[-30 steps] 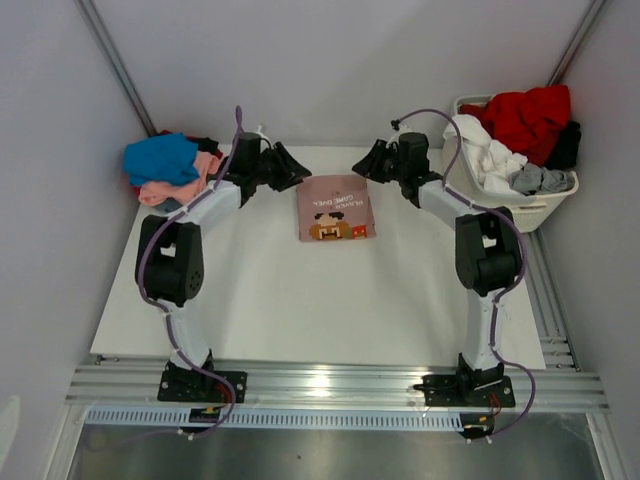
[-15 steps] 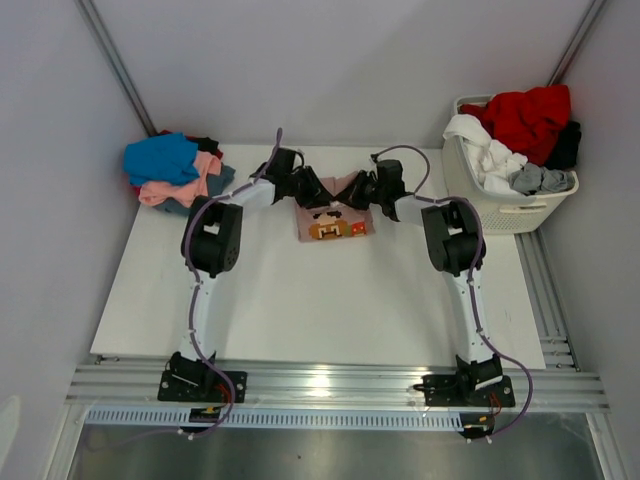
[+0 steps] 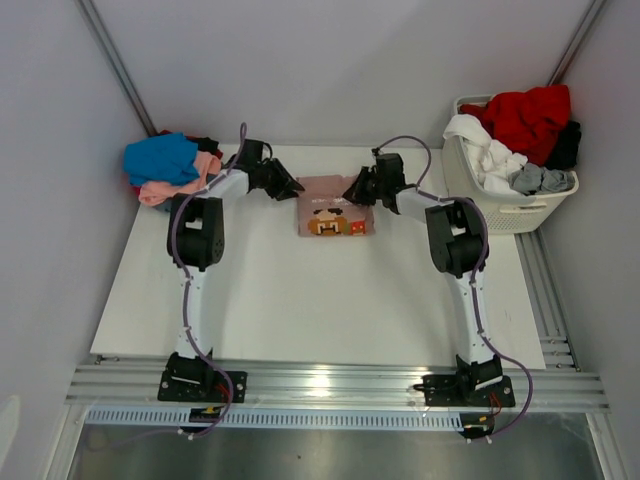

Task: Fold and stack the t-shirts
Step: Fold the long partially folded tshirt into a neat square

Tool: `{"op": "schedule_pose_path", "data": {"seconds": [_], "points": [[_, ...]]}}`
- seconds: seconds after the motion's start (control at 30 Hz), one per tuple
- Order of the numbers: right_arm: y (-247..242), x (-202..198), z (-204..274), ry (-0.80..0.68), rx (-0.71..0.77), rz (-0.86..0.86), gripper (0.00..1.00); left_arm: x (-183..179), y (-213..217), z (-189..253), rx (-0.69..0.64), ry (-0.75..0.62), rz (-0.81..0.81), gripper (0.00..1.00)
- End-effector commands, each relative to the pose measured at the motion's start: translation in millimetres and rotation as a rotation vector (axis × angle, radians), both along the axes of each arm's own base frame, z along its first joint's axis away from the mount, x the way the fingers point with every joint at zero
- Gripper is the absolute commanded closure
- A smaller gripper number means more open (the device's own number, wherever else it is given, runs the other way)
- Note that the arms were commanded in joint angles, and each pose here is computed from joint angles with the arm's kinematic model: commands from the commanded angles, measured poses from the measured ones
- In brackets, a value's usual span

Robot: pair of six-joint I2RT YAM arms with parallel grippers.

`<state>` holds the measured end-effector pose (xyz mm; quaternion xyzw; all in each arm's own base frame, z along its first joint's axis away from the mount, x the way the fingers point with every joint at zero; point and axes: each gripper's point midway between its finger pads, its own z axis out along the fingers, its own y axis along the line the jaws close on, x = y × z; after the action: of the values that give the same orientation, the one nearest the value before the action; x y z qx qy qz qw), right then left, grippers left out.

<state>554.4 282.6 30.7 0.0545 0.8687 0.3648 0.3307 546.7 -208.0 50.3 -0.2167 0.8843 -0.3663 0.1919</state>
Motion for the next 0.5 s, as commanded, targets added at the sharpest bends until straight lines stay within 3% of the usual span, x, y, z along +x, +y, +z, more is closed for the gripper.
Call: {"op": "schedule_pose_path", "data": {"seconds": [0.0, 0.13, 0.23, 0.27, 0.3, 0.47], "points": [[-38.8, 5.4, 1.9, -0.004, -0.161, -0.071, 1.0, 7.5, 23.4, 16.5, 0.031, -0.02, 0.036, 0.65], [-45.0, 7.9, 20.9, -0.046, -0.202, -0.078, 0.98, 2.6, 30.4, 20.0, 0.033, -0.022, 0.034, 0.66], [-47.3, 6.4, 50.9, -0.117, -0.22, -0.067, 0.93, -4.2, 26.0, 43.9, 0.001, -0.096, 0.0, 0.66], [-48.0, 4.6, 58.7, -0.141, -0.226, -0.057, 0.9, 2.4, 22.9, 77.8, -0.03, -0.201, -0.002, 0.66], [-47.0, 4.7, 70.6, -0.175, -0.218, -0.055, 0.89, -10.2, 20.2, 72.4, -0.054, -0.19, -0.02, 0.66], [-37.2, -16.1, 124.4, -0.262, -0.197, -0.015, 0.72, -23.5, 6.7, 127.0, -0.119, -0.338, -0.098, 0.66]]}}
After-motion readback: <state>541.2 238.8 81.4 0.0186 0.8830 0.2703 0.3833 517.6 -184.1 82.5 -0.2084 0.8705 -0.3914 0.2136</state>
